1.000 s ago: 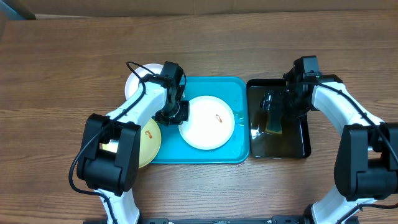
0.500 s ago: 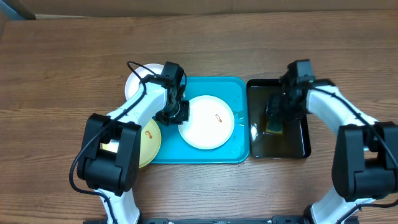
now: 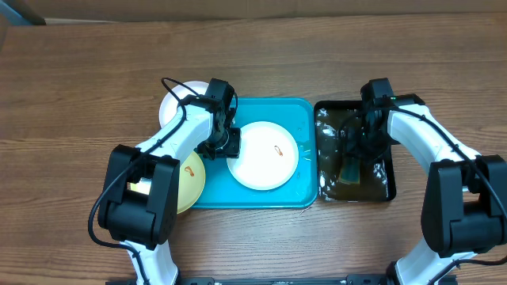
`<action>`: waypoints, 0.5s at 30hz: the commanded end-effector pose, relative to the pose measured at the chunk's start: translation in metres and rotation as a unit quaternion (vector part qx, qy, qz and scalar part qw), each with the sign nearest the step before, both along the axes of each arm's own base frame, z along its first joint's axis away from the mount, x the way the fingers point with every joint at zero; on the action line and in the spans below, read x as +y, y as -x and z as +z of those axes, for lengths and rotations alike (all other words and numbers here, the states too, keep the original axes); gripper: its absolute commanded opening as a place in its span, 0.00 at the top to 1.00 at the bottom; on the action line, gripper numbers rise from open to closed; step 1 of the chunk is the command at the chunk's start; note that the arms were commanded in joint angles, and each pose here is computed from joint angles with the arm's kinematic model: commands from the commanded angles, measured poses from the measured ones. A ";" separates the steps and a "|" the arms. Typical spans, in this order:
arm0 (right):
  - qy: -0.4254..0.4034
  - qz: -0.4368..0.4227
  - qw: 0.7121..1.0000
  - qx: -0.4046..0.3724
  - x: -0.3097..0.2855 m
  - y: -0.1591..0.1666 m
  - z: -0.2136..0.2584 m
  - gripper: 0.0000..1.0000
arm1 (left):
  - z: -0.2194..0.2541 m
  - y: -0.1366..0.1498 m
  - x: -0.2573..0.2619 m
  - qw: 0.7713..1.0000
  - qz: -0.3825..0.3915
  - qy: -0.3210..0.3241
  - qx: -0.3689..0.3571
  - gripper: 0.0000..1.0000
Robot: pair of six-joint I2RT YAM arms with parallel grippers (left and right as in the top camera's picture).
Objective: Clean dirty plates on tray and stack at the side
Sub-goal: 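Dip and rub the held sponge in the water with the right gripper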
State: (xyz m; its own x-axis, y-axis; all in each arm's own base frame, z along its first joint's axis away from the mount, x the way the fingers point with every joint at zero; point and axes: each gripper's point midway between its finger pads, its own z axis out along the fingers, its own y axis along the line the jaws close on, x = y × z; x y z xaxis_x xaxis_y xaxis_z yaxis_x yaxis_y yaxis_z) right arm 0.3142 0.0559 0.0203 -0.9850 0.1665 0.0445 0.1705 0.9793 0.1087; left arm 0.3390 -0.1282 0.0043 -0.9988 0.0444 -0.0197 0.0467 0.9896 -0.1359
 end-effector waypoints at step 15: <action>-0.019 -0.012 0.998 -0.056 0.009 -0.026 0.006 0.34 | -0.011 0.012 0.008 0.999 -0.002 -0.023 0.023 0.60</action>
